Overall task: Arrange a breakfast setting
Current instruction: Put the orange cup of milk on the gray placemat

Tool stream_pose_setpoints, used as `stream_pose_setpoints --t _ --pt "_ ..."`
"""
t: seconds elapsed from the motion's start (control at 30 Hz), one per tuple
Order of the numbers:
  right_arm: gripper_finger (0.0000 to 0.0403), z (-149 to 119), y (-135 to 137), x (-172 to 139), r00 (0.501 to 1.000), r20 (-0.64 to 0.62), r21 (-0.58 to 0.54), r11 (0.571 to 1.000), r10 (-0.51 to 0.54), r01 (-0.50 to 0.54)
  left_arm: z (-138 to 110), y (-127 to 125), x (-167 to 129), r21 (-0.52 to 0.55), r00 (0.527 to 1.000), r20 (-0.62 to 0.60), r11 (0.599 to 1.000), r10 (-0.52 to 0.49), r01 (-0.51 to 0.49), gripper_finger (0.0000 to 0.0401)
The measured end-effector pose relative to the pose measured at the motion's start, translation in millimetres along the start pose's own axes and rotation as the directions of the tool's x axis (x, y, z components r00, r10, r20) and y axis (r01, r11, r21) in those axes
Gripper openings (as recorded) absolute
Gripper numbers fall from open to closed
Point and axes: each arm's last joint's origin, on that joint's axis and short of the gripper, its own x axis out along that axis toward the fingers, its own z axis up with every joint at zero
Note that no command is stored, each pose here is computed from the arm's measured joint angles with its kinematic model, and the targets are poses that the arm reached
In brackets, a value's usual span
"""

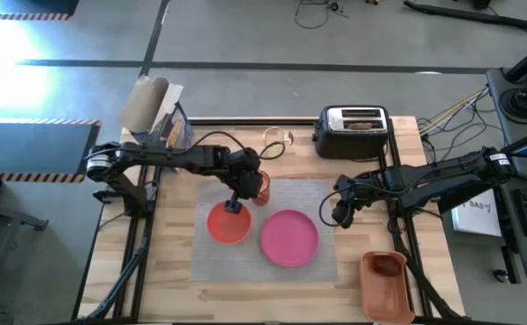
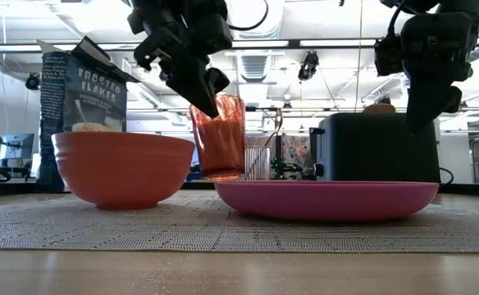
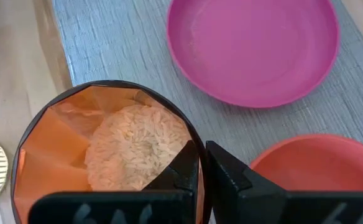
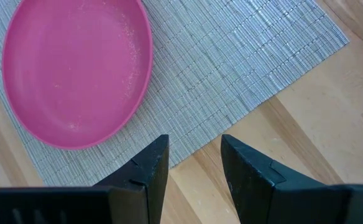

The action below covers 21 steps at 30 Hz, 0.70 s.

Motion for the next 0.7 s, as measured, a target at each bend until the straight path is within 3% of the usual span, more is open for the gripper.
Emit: stream_pose_setpoints --t 0.3,0.7 --pt "0.0137 0 0 0 1.000 0.000 0.000 1.000 0.000 0.000 8 -8 2 0.026 0.999 0.044 1.000 0.001 -0.002 0.0004" --pt "0.0137 0 0 0 1.000 0.000 0.000 1.000 0.000 0.000 2 -5 21 0.000 0.999 -0.036 0.999 0.032 -0.032 0.0004"
